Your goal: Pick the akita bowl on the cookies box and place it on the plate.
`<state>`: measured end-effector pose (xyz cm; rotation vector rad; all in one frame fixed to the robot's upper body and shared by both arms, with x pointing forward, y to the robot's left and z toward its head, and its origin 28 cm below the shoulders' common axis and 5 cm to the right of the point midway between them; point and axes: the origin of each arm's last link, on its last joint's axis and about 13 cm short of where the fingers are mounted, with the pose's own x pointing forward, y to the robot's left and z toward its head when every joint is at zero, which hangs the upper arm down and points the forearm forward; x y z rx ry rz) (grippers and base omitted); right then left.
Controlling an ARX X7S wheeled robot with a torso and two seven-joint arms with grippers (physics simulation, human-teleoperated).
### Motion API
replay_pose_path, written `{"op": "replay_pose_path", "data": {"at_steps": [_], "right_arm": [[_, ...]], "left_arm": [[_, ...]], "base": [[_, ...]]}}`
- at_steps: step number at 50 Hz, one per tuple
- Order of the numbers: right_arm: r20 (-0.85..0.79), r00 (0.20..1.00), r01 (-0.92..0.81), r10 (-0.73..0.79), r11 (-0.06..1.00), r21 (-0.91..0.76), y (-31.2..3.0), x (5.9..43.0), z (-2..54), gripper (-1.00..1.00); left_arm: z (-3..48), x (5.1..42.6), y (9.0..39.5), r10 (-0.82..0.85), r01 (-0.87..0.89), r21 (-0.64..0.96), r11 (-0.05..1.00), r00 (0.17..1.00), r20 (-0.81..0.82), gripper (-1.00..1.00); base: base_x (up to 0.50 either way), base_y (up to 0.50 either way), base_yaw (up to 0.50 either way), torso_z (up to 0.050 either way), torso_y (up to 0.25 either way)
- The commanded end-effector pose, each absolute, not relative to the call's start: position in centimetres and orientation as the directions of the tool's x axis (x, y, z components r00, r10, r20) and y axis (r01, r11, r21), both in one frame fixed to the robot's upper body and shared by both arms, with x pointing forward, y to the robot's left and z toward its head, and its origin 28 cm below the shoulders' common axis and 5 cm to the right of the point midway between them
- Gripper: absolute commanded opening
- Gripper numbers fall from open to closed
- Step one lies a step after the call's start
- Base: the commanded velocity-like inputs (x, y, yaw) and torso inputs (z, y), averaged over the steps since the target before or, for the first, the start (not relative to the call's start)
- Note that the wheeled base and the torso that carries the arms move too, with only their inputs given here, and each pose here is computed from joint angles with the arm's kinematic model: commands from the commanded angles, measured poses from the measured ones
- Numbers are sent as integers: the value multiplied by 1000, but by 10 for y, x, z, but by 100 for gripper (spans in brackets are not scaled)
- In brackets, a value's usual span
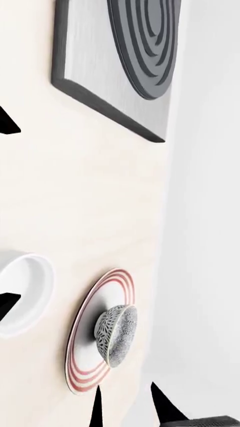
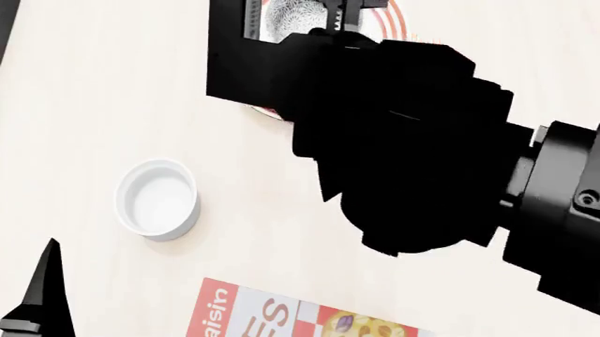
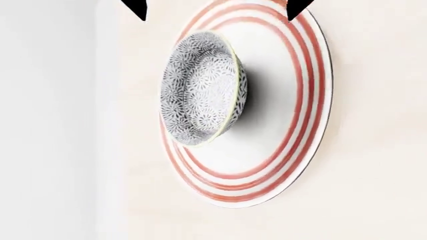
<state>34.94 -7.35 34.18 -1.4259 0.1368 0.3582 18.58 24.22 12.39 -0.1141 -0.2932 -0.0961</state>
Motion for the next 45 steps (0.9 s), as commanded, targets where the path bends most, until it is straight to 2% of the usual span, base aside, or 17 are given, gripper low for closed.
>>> {"op": "replay_pose_path", "data": {"at_steps": [1, 5, 8, 12, 15, 16, 20, 23, 24, 26, 35, 42, 45], "right_arm": [[-256, 932, -282, 258, 70, -957, -99, 287, 334, 100], [-165, 935, -197, 314, 72, -978, -108, 261, 318, 100], [-47, 933, -105, 357, 146, -984, -113, 240, 305, 100], [111, 917, -5, 384, 289, -957, -120, 218, 286, 100], [248, 888, 42, 387, 468, -883, -123, 194, 257, 100], [280, 879, 64, 387, 486, -871, -123, 190, 251, 100], [407, 845, 107, 347, 636, -764, -125, 173, 234, 100], [501, 815, 168, 291, 709, -685, -128, 166, 228, 100], [557, 795, 176, 242, 786, -592, -131, 158, 226, 100], [630, 755, 227, 184, 828, -513, -135, 152, 220, 100], [793, 609, 285, 24, 927, -246, -146, 121, 206, 100], [853, 522, 308, -30, 939, -155, -155, 113, 218, 100], [857, 515, 299, -39, 945, -136, -154, 113, 221, 100]], "left_arm": [[129, 185, 243, -71, 103, -88, 991, 949, 308, 100], [135, 186, 245, -51, 85, -90, 992, 941, 334, 100], [141, 186, 246, -16, 49, -74, 996, 919, 394, 100], [147, 186, 249, 19, 21, -90, 996, 904, 427, 100], [152, 185, 250, 39, 8, -101, 995, 888, 458, 100], [152, 185, 250, 39, 10, -103, 995, 887, 460, 100], [157, 184, 249, 64, -4, -119, 993, 862, 503, 100], [162, 181, 249, 93, -18, -145, 989, 840, 534, 100], [166, 179, 248, 103, -22, -149, 989, 820, 563, 100], [170, 176, 248, 115, -31, -148, 989, 790, 602, 100], [171, 168, 248, 161, -57, -175, 983, 722, 672, 100], [173, 165, 248, 185, -73, -186, 980, 680, 709, 100], [173, 165, 248, 190, -77, -188, 979, 677, 711, 100]], "base": [[0, 0, 0, 0, 0], [0, 0, 0, 0, 0], [0, 0, 0, 0, 0], [0, 0, 0, 0, 0], [0, 0, 0, 0, 0], [0, 0, 0, 0, 0], [0, 0, 0, 0, 0], [0, 0, 0, 0, 0], [0, 0, 0, 0, 0], [0, 0, 0, 0, 0], [0, 0, 0, 0, 0], [0, 0, 0, 0, 0], [0, 0, 0, 0, 0]]}}
